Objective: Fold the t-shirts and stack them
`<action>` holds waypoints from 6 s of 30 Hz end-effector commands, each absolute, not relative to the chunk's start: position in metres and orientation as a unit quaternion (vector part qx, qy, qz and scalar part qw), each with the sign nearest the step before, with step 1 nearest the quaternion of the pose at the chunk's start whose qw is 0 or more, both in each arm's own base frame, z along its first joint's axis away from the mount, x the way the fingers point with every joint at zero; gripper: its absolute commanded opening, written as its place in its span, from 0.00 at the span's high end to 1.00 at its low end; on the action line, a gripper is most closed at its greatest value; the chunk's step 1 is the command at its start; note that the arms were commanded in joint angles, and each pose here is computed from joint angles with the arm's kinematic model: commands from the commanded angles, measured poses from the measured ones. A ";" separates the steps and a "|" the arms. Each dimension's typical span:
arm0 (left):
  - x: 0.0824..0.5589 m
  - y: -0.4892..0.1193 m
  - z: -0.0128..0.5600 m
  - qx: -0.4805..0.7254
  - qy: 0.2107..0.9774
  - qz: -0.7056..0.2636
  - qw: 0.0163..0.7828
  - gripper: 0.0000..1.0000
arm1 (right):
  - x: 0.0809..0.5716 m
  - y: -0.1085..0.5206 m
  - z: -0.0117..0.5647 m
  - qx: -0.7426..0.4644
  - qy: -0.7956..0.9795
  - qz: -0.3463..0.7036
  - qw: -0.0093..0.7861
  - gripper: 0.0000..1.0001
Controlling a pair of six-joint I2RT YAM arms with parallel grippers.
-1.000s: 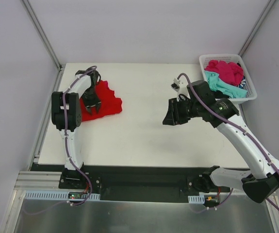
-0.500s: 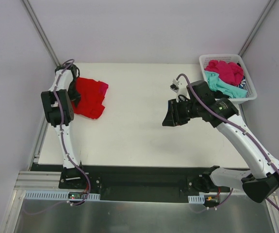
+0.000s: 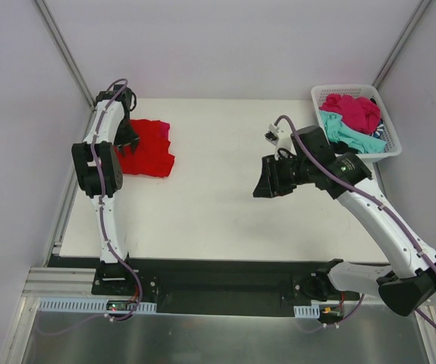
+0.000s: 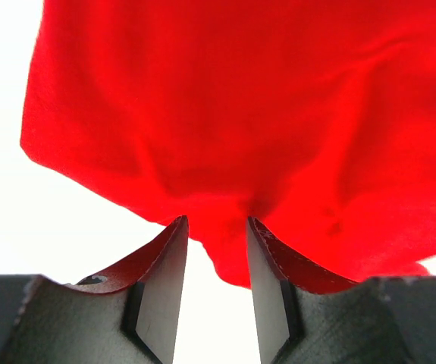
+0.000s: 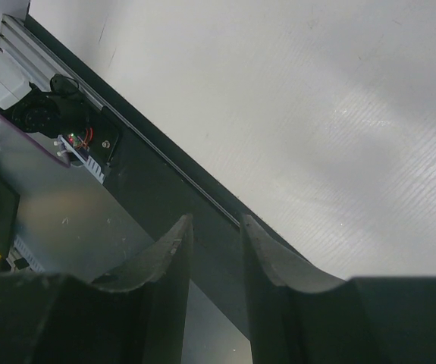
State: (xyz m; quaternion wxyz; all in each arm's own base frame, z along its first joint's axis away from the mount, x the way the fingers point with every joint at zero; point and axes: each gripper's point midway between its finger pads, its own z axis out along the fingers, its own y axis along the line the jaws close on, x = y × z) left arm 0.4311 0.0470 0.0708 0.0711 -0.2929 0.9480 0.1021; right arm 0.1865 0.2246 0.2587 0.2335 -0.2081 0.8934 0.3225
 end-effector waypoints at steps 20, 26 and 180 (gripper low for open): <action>0.480 0.050 0.042 -0.293 0.948 0.077 0.093 0.64 | 0.174 0.221 0.250 -0.214 0.894 0.326 0.220 0.65; 0.481 0.068 0.030 -0.302 0.947 0.080 0.081 0.64 | 0.173 0.220 0.244 -0.211 0.897 0.324 0.213 0.65; 0.492 -0.017 0.034 -0.299 0.948 -0.030 0.107 0.58 | 0.193 0.140 0.219 -0.063 0.949 0.157 0.265 0.71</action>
